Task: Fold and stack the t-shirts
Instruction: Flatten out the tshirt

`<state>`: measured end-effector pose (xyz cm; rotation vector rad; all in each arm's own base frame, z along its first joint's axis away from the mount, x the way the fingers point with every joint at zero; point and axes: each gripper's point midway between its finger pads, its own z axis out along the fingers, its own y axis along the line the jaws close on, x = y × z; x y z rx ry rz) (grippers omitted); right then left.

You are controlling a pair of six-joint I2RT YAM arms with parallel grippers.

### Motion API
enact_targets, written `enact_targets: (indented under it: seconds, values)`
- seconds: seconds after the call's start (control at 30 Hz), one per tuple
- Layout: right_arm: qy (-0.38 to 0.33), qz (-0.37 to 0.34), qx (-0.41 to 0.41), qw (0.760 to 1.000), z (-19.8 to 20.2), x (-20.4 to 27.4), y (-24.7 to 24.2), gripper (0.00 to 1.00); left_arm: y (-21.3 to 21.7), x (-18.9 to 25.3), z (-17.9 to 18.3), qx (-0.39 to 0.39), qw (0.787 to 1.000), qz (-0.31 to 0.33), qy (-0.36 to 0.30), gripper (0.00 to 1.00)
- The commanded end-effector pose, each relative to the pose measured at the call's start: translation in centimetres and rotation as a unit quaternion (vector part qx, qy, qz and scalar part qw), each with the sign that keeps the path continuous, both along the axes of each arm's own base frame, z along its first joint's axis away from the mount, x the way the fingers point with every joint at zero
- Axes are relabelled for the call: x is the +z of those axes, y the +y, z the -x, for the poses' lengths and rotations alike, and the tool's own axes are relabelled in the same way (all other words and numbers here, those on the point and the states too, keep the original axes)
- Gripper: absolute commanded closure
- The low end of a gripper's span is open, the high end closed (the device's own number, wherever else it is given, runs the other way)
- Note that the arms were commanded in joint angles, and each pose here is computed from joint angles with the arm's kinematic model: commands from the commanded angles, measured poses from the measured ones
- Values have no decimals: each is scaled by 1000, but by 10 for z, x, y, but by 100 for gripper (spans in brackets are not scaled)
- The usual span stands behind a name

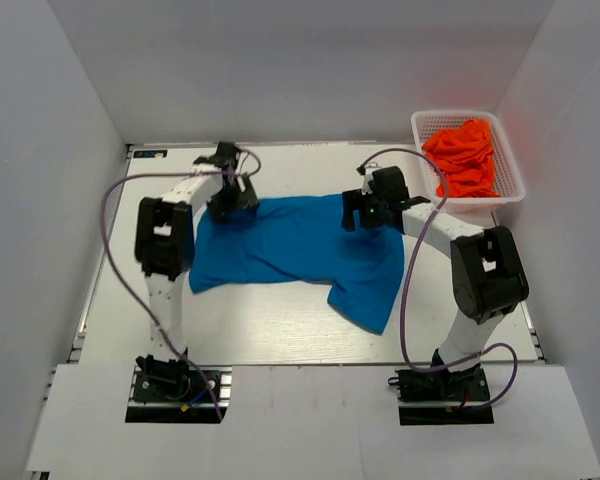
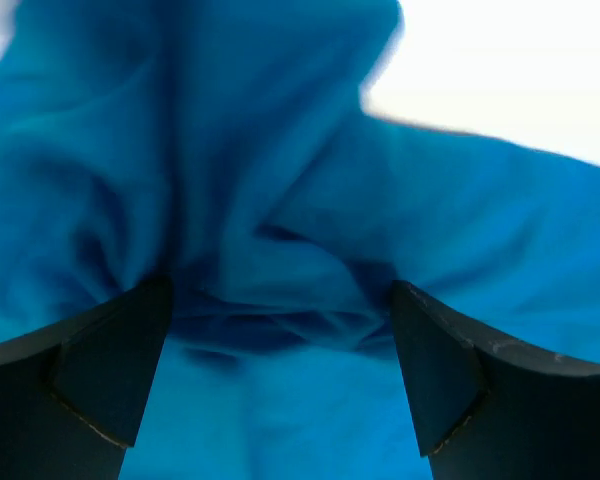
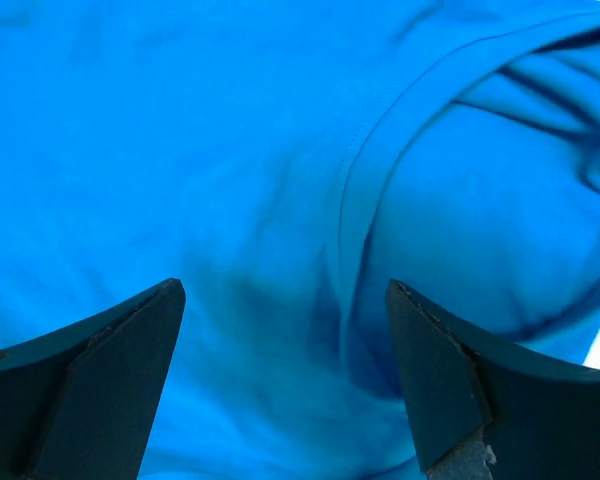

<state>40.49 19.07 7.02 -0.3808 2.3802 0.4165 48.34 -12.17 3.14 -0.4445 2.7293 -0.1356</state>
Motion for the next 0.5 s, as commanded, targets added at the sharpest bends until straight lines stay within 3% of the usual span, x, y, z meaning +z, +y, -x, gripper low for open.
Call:
enact_targets:
  seconds: [0.0, 0.2, 0.23, 0.37, 0.47]
  values:
    - [-67, 3, 35, 997, -3, 37, 14, 12, 46, 36, 60, 81, 995, -58, -11, 0]
    - [2, -23, 24, 999, 21, 16, 17, 12, 98, 26, 191, 210, 963, -132, 105, 0]
    - [7, -26, 27, 999, 23, 16, 20, 12, 104, 37, 197, 245, 956, -131, 93, 0]
    - [21, -46, 58, 997, 35, 14, 30, 12, 111, 56, 194, 261, 958, -114, 24, 0]
    - [21, -36, 77, 996, 35, 6, 38, 12, 101, 58, 185, 240, 967, -84, 12, 0]
